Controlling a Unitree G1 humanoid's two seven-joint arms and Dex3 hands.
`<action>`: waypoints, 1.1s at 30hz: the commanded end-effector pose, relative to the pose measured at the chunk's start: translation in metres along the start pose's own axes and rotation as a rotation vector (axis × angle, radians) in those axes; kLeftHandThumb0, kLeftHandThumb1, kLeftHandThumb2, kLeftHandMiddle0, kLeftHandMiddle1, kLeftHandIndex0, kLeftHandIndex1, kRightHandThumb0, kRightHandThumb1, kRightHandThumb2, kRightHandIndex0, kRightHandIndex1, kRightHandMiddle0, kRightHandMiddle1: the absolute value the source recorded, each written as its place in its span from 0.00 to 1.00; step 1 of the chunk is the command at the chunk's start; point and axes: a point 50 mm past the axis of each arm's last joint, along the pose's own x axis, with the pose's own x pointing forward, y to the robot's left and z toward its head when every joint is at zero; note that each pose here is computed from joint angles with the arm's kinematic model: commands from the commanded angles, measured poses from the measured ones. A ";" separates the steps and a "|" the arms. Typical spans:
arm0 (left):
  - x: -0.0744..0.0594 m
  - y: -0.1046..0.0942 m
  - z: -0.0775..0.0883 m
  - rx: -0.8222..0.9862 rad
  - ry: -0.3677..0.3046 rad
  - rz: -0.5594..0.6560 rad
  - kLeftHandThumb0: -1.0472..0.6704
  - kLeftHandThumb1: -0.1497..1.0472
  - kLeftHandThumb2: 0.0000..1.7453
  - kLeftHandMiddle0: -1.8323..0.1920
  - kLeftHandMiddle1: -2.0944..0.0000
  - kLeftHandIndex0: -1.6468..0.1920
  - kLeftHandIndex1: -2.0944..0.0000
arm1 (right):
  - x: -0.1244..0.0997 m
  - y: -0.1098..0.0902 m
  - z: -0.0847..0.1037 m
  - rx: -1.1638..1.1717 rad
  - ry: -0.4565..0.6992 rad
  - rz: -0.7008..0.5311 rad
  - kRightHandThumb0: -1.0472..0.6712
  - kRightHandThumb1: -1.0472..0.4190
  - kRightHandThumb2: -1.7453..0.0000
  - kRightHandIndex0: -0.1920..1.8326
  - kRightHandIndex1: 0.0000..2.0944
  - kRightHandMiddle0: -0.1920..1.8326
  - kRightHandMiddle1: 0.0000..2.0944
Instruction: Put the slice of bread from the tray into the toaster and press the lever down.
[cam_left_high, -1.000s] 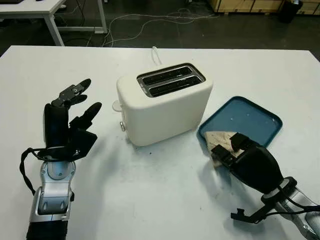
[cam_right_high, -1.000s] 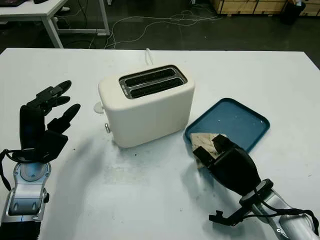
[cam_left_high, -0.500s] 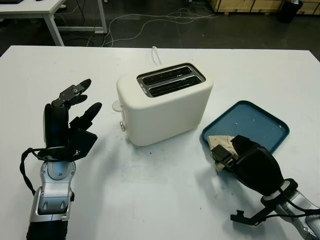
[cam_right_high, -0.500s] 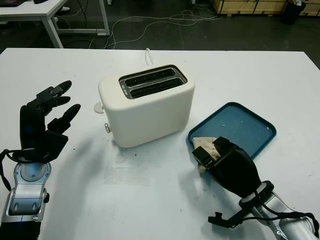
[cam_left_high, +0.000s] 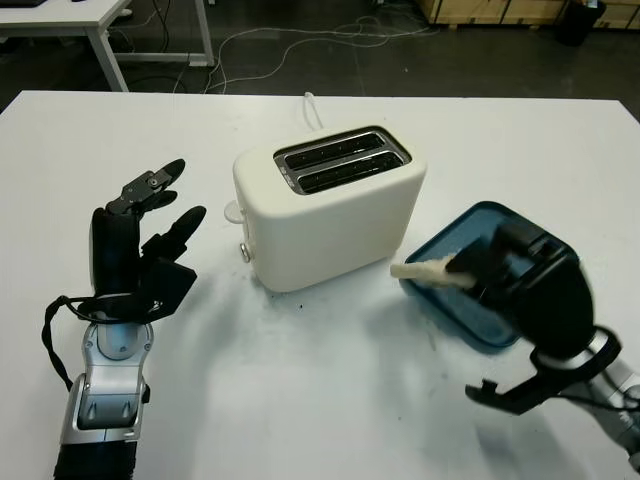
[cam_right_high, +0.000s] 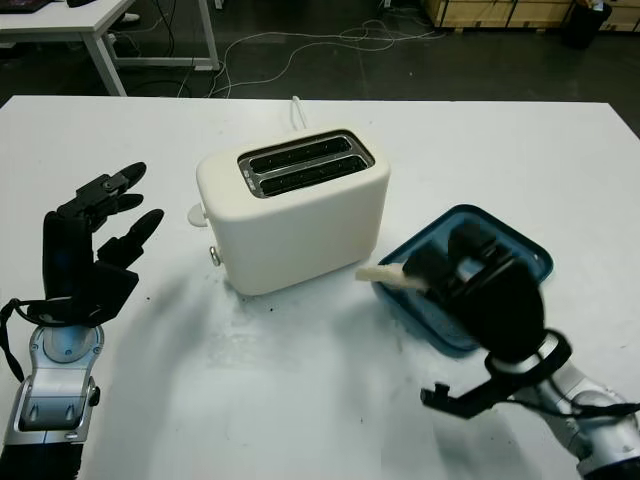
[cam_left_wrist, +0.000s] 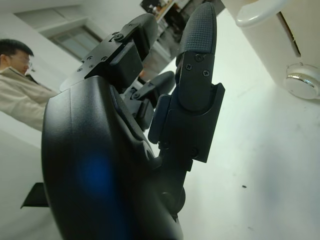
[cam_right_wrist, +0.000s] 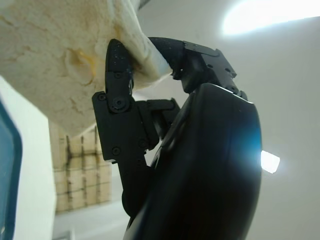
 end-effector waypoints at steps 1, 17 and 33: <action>-0.001 0.000 0.000 0.010 -0.004 -0.004 0.22 0.89 0.12 0.64 0.67 0.49 1.00 | 0.008 -0.007 -0.004 0.052 0.009 -0.011 0.43 0.09 0.83 0.35 0.83 0.22 0.83; -0.001 0.001 0.001 0.003 0.006 -0.001 0.22 0.89 0.12 0.64 0.67 0.49 1.00 | 0.033 -0.036 -0.045 0.510 0.281 0.164 0.39 0.09 0.75 0.42 0.83 0.29 0.83; -0.002 0.002 0.000 0.014 0.003 0.010 0.22 0.89 0.12 0.64 0.67 0.49 1.00 | 0.121 -0.085 -0.068 0.649 0.168 0.273 0.45 0.09 0.84 0.44 0.83 0.32 0.83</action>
